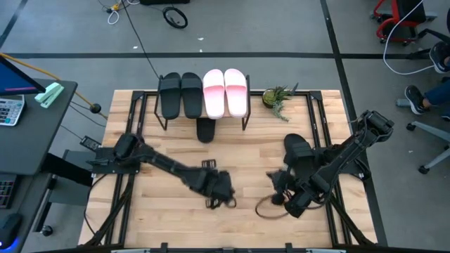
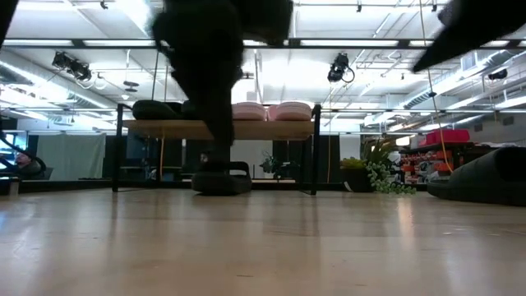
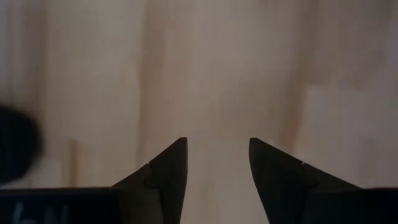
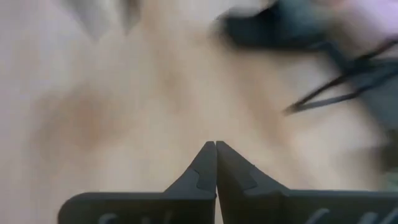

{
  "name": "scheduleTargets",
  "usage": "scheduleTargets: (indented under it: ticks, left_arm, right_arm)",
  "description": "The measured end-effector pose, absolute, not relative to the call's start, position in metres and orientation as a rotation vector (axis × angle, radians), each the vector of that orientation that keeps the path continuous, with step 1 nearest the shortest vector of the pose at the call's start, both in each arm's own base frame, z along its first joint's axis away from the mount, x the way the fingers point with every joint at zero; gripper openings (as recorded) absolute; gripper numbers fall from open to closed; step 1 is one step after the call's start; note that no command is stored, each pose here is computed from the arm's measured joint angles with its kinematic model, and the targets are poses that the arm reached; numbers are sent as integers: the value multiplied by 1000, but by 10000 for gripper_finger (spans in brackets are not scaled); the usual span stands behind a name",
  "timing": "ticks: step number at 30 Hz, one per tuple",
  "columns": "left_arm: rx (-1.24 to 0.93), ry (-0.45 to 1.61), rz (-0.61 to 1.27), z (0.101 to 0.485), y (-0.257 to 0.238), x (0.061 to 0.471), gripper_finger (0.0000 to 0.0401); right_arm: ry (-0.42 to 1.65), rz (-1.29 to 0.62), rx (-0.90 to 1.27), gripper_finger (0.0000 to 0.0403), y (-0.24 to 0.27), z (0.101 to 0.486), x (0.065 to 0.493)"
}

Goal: Pick and place slides into the shelf
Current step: Put the black slipper under the shelf

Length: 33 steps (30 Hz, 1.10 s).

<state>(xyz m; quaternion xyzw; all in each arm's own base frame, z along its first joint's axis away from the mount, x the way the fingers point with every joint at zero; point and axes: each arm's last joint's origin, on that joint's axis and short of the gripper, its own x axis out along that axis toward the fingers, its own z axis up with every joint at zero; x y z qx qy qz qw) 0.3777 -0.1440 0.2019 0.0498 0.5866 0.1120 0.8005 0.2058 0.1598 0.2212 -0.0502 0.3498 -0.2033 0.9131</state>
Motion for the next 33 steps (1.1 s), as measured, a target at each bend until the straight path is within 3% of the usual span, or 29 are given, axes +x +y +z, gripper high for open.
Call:
scheduleTargets:
  ticks: [7,12,18,23,27,33]
  left_arm:
    - [72,1305,379,209,-182,343,156]
    - [140,1286,596,219,-180,321,149]
    - [141,1328,818,228,-168,303,154]
    - [142,1323,799,229,-169,303,155]
    - [152,1331,802,229,-168,302,149]
    - [156,1330,802,229,-168,302,139]
  right_arm:
    - [930,93,-4,3,215,219,171]
    - [899,241,6,2,237,222,150]
    - [876,133,41,11,236,216,157]
    - [933,99,41,37,221,214,173]
    - [1152,171,-25,55,216,201,170]
    - [1484,10,-121,80,209,173,150]
